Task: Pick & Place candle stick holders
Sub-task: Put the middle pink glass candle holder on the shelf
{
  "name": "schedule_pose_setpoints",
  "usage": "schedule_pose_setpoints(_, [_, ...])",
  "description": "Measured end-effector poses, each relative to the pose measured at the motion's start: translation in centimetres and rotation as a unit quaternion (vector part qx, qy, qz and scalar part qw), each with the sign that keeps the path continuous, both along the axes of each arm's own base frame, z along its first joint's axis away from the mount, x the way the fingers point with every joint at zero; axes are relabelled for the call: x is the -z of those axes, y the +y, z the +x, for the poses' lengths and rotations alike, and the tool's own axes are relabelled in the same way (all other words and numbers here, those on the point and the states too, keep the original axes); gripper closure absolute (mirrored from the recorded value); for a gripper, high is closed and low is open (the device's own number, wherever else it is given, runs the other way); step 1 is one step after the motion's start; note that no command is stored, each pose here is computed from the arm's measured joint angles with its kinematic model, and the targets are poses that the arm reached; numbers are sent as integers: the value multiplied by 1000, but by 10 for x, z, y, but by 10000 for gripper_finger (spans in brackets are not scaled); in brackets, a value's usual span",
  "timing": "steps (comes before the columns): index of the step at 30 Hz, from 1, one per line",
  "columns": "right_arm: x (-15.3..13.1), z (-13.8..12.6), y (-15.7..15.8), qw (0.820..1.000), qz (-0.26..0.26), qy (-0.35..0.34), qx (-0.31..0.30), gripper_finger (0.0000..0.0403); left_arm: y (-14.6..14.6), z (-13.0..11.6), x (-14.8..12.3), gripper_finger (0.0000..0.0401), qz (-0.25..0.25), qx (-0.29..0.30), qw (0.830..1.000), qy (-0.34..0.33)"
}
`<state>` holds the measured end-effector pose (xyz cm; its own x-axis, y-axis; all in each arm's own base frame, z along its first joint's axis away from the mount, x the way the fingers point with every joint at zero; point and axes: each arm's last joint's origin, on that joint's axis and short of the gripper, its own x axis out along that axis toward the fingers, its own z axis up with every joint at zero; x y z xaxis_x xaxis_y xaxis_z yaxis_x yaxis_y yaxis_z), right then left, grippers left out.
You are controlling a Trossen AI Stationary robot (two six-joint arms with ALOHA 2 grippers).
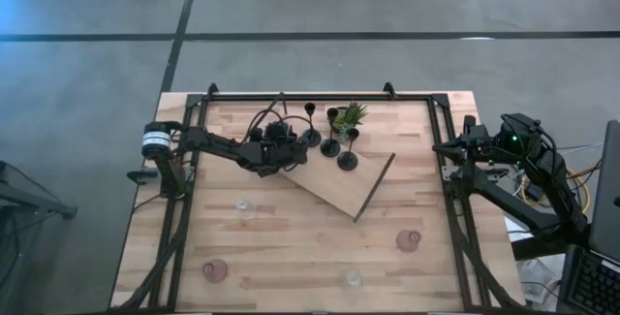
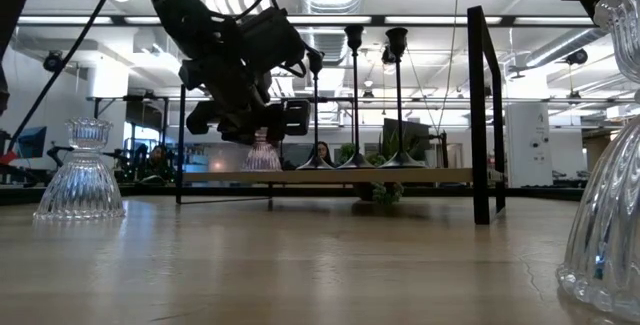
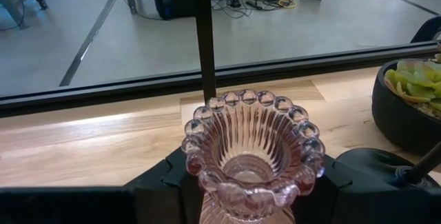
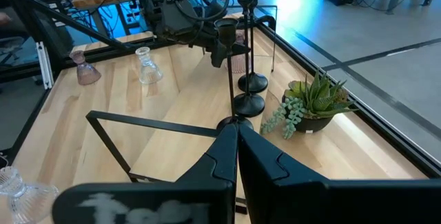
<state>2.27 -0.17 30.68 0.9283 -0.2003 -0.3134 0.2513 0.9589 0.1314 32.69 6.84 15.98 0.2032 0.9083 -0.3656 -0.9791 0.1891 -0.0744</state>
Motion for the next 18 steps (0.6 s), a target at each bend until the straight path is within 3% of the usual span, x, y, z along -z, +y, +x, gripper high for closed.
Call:
schedule_pose_setpoints(11, [0,0,0,1000,0,0,0,394,0,0,0,229,1,0,1000,-3])
schedule_pose_setpoints(18, [0,0,0,1000,0,0,0,394,0,0,0,194,1,1,1000,-3])
